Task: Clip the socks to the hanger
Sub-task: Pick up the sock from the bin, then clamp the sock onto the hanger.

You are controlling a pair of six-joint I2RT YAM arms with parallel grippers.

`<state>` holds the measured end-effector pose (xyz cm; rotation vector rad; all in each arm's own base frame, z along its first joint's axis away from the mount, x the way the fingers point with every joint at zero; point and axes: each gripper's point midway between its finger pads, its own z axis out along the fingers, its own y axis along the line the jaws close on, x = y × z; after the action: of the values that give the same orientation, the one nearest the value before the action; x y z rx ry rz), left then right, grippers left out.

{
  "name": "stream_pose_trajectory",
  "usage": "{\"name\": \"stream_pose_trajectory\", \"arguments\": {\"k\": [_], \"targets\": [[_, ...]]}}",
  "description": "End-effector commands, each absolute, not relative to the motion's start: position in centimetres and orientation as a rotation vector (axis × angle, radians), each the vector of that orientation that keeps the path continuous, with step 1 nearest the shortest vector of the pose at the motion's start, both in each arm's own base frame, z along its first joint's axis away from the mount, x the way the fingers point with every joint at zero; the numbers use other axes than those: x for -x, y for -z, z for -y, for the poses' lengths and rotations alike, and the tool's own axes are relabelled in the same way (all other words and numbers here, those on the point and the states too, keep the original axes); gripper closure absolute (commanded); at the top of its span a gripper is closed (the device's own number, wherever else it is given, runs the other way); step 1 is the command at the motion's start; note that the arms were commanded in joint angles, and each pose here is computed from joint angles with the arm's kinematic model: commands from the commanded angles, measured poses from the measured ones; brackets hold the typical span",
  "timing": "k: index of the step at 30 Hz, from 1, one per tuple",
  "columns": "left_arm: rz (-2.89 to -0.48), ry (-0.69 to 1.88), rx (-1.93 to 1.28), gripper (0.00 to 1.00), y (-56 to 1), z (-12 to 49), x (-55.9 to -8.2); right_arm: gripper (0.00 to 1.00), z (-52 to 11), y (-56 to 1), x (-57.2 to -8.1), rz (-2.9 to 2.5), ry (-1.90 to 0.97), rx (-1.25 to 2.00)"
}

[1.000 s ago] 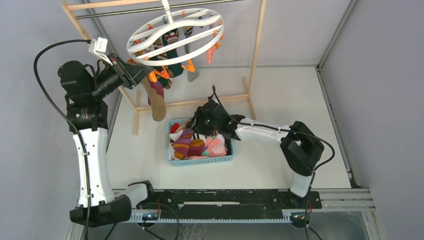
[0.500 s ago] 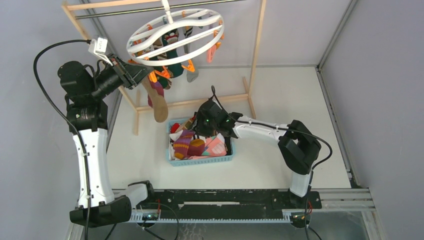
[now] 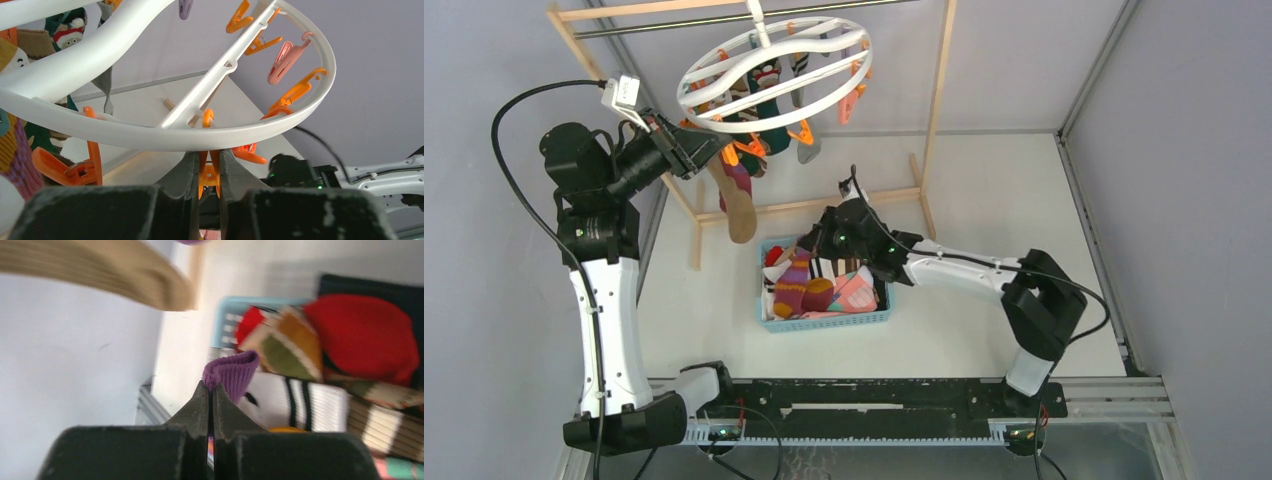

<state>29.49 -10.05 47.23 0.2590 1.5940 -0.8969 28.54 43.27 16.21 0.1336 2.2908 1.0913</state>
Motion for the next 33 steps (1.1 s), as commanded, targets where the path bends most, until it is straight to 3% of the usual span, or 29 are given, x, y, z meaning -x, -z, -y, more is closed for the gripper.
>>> {"name": "stream_pose_trajectory", "arguments": {"k": [1, 6, 15, 33], "targets": [[-1.561, 0.9, -0.303, 0.86, -49.1, 10.7, -27.4, 1.0, -44.6, -30.5, -27.8, -1.752, -1.374, 0.187], [-1.566, 0.949, -0.305, 0.86, -49.3, 11.1, -27.1, 1.0, -44.7, -36.2, -24.1, -1.482, -1.588, 0.47], [-1.553, 1.03, -0.333, 0.86, -49.9, 11.9, -26.2, 1.0, -44.1, -40.6, -20.8, -1.269, -1.892, 0.673], [-1.553, 1.13, -0.35, 0.88, -49.4, 12.6, -26.1, 1.0, -45.5, -46.0, -22.5, -1.04, -2.12, 0.7]]}}
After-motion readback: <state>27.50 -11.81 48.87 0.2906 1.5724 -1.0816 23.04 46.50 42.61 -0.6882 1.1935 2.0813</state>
